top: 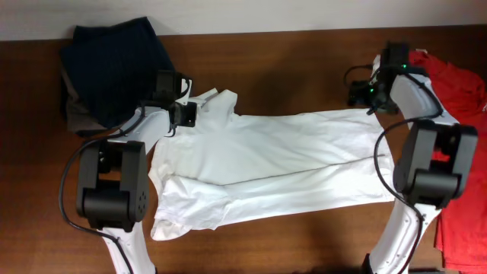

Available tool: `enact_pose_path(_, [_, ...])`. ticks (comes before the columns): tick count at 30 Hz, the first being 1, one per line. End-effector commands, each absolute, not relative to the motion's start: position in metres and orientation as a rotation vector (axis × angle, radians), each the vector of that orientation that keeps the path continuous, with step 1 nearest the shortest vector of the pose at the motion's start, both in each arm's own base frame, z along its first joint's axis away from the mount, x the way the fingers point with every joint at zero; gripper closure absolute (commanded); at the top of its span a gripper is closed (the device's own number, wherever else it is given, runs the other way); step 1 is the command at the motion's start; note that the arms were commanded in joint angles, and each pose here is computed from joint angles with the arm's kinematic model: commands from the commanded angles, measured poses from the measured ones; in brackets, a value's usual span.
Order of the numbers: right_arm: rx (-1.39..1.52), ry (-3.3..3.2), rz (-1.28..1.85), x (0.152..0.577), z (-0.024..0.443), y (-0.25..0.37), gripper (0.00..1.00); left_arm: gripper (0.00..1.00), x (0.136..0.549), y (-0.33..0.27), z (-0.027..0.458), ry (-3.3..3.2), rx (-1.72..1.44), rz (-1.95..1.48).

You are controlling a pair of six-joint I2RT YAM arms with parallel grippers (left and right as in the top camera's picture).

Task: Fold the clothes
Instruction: 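Fold the shirt's top half down toward the bottom with both grippers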

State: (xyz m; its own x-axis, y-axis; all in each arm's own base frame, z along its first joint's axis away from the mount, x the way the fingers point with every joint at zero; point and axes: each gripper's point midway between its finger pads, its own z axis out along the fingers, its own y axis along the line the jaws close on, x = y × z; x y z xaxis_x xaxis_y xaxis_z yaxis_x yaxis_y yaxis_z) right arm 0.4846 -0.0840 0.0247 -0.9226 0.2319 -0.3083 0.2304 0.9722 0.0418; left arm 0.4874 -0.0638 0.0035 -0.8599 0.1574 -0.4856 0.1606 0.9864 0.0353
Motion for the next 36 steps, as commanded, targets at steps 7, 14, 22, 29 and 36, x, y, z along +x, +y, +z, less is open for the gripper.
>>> enact_pose_path(7, [0.363, 2.867, -0.014, 0.477, -0.004, -0.088, 0.73, 0.99, 0.477, -0.061, -0.019, 2.688, 0.235, -0.011])
enact_pose_path(14, [0.602, 2.882, -0.143, 0.459, 0.003, -0.121, 0.96, 0.99, 0.465, -0.059, 0.074, 2.612, 0.196, -0.023])
enact_pose_path(22, [0.696, 2.977, -0.14, 0.436, 0.084, -0.14, 0.96, 0.99, 0.394, -0.036, 0.122, 2.753, 0.146, -0.004])
enact_pose_path(29, [0.782, 3.237, -0.14, 0.368, 0.105, -0.123, 0.96, 0.99, 0.309, -0.031, 0.108, 3.102, 0.123, -0.021])
enact_pose_path(36, [0.882, 3.324, -0.296, 0.311, 0.122, -0.13, 0.96, 0.99, 0.274, -0.02, 0.1, 3.238, 0.099, 0.013])
